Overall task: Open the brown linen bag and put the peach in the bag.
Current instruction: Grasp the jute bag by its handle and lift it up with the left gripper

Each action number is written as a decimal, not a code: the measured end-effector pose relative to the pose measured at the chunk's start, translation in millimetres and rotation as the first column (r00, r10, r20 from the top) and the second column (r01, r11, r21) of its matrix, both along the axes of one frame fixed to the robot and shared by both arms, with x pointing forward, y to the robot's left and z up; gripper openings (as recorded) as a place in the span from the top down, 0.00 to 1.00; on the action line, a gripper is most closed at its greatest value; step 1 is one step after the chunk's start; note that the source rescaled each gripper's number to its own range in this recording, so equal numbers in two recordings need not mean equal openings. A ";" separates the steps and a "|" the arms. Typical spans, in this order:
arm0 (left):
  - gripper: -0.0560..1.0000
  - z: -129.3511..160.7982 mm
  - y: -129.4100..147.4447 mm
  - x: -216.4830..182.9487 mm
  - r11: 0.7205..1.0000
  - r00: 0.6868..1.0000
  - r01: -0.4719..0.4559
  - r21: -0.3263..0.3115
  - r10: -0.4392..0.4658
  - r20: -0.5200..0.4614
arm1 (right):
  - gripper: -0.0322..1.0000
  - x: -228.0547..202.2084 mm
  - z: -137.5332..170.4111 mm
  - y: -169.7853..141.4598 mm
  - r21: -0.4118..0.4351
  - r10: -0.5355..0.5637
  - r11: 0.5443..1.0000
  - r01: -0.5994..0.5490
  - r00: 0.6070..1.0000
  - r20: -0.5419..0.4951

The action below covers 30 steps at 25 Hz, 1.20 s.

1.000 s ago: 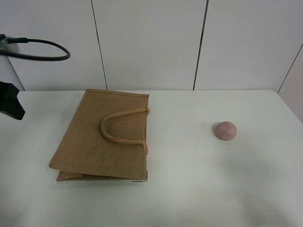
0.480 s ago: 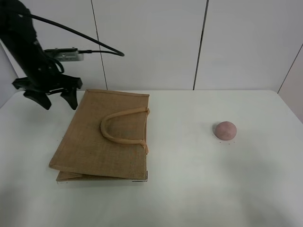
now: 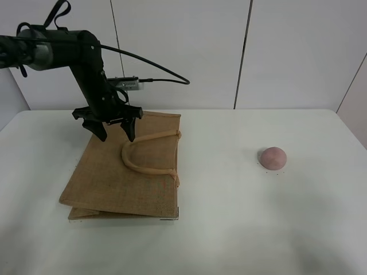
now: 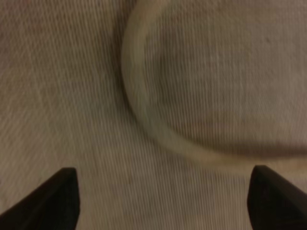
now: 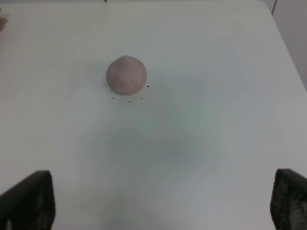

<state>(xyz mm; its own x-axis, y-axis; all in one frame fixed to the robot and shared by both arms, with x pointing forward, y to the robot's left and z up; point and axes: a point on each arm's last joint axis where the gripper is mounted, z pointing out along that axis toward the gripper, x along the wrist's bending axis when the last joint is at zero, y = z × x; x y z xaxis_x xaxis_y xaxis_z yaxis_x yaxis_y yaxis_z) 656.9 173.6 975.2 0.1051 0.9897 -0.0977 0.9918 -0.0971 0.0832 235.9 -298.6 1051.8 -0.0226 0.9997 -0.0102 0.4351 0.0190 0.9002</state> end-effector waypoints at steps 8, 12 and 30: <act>0.00 -45.7 -3.9 12.3 1.000 0.999 -0.019 0.003 0.019 -0.028 | 0.00 0.0 0.0 0.0 0.000 0.000 1.000 0.000 1.000 0.000; 0.00 -51.9 -4.6 15.1 1.000 1.000 -0.021 0.000 0.021 -0.016 | 0.00 0.0 0.0 0.0 0.000 0.000 1.000 0.000 1.000 0.000; 0.10 -90.8 -5.6 21.5 1.000 0.999 -0.001 0.017 0.002 -0.037 | 0.00 0.0 0.0 0.0 0.000 0.000 1.000 0.000 1.000 0.000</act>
<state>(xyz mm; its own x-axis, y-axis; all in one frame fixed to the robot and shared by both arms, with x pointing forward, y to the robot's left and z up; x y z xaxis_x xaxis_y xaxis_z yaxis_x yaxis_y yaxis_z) 678.4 168.1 884.4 0.1004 0.9914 -0.0845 0.9943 -0.0968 0.0449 235.9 -298.6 1051.8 -0.0226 0.9997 -0.0102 0.4351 0.0190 0.9002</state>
